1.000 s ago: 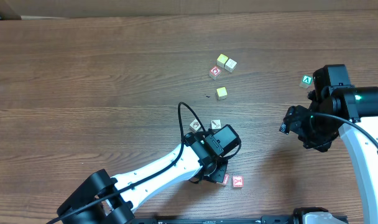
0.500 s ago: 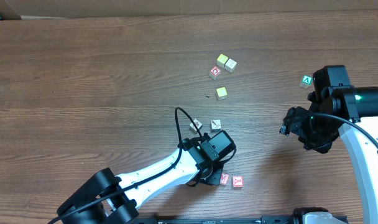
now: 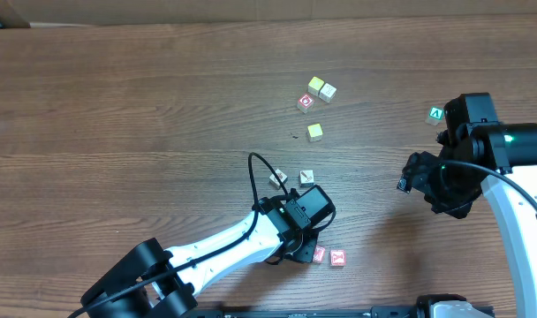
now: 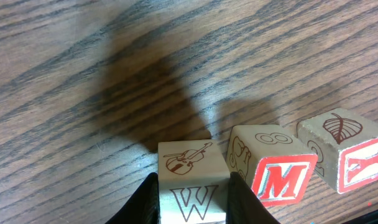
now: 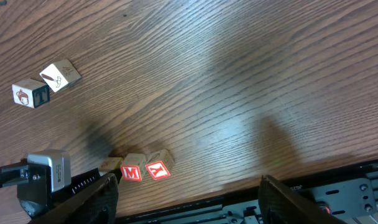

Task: Flip 5 blocks
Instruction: 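Carry the W block forward and set it beside the M block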

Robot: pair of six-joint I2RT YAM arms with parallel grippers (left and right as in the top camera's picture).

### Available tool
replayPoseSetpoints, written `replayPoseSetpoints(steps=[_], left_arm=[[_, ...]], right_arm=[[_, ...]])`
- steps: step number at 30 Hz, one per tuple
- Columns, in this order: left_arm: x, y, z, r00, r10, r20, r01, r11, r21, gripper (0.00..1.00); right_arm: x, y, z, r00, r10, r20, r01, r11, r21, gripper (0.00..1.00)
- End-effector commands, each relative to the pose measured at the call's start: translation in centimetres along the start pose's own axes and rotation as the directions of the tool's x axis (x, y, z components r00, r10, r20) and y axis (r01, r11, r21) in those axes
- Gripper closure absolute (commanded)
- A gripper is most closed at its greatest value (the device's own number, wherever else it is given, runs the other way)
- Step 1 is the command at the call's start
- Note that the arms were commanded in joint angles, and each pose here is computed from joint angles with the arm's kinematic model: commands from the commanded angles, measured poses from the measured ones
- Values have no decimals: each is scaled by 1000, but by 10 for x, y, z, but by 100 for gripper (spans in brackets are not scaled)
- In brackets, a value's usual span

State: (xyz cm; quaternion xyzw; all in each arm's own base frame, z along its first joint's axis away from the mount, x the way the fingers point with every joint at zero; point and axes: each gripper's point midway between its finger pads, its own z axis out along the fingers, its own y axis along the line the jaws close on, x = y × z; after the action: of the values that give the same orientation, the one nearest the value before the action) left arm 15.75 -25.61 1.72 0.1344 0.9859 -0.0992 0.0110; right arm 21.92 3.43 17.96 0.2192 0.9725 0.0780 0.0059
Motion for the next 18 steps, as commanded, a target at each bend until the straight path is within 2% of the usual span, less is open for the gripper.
replayPoseSetpoints(steps=[1,8,9,12,18], left_arm=[[3,1,3,1000,-16,-15,16,1000,5,79],[4,-1,3,1000,-15,-22,15,1000,17,78],[4,-1,3,1000,-15,-22,15,1000,17,71],[4,-1,3,1000,-17,-18,17,1000,14,59],[1,2,3,1000,-17,-5,17,1000,-2,56]], right_arm=[[-3,4,-12,999,-3,39,5,1000,-31,27],[-3,4,-12,999,-4,40,5,1000,-31,27],[-3,4,-12,999,-4,40,5,1000,-31,26],[-3,4,-12,999,-3,39,5,1000,-31,26],[-2,4,-12,999,-3,36,4,1000,-29,26]])
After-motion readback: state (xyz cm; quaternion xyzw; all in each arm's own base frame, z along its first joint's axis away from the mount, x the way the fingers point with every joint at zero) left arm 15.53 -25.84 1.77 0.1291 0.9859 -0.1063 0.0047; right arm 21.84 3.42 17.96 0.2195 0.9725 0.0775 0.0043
